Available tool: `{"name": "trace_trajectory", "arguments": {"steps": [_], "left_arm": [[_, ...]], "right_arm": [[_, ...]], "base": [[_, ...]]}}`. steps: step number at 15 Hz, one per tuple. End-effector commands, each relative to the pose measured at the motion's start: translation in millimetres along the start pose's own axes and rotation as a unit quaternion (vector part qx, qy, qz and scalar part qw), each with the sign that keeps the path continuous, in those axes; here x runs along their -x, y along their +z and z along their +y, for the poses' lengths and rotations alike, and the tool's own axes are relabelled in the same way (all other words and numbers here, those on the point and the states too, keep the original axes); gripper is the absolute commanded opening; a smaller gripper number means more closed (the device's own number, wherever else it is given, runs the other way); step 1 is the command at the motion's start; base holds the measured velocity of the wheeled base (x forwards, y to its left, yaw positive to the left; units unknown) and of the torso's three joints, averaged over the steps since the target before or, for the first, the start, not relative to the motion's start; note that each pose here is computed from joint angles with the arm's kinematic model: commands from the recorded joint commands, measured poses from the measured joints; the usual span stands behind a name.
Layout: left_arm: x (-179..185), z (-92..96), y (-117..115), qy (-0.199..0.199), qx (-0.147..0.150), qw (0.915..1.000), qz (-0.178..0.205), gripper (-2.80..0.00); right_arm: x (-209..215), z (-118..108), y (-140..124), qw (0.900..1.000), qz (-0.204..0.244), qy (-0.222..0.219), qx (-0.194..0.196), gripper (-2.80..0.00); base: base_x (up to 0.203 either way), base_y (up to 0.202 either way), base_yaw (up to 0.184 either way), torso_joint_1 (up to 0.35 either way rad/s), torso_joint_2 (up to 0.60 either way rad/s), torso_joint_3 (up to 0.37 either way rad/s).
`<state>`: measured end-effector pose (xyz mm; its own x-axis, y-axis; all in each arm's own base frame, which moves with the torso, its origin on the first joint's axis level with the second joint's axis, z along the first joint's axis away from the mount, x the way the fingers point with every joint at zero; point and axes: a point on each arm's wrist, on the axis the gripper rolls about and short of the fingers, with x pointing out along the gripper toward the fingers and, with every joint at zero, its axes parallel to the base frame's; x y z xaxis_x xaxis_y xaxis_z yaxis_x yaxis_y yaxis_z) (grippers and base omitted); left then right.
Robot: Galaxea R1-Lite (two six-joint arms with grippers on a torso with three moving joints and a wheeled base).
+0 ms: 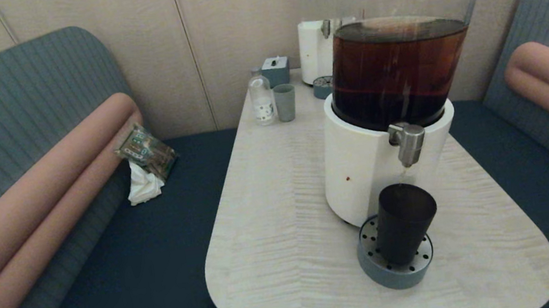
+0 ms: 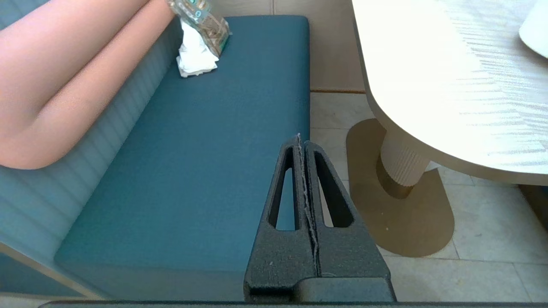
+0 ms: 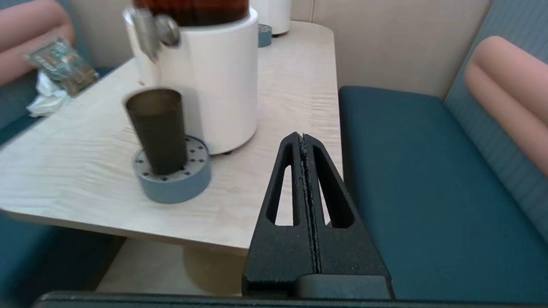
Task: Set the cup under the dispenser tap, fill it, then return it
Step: Turn off the faucet
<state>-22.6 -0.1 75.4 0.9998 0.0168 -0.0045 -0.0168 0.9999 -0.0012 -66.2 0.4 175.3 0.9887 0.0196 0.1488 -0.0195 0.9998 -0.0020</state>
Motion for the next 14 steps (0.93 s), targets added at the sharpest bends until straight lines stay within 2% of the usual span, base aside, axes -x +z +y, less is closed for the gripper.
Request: {"name": "trace_trajectory", "arguments": {"steps": [1, 4, 5, 10, 14], "left_arm": [[0, 0.0, 0, 0.001, 0.0, 1.0, 0.001, -2.8], [0, 0.0, 0, 0.001, 0.0, 1.0, 0.001, -2.8], [0, 0.0, 0, 0.0, 0.0, 1.0, 0.001, -2.8], [0, 0.0, 0, 0.001, 0.0, 1.0, 0.001, -2.8], [0, 0.0, 0, 0.0, 0.0, 1.0, 0.001, -2.8]], "right_arm": [[-10, 0, -28, 1.0, -0.02, -0.003, 0.005, -2.8], [-29, -1, -75, 0.999, -0.018, -0.011, 0.027, -2.8], [-31, -1, -84, 0.999, -0.014, -0.011, 0.027, -2.8], [-28, -1, -104, 0.997, 0.074, -0.004, 0.014, -2.8], [-28, -1, -106, 0.996, 0.088, -0.006, 0.003, -2.8]], "base": [[0.0, 0.0, 0.0, 0.0, 0.0, 0.0], [0.0, 0.0, 0.0, 0.0, 0.0, 0.0], [0.0, 0.0, 0.0, 0.0, 0.0, 0.0], [0.0, 0.0, 0.0, 0.0, 0.0, 0.0], [0.0, 0.0, 0.0, 0.0, 0.0, 0.0]]}}
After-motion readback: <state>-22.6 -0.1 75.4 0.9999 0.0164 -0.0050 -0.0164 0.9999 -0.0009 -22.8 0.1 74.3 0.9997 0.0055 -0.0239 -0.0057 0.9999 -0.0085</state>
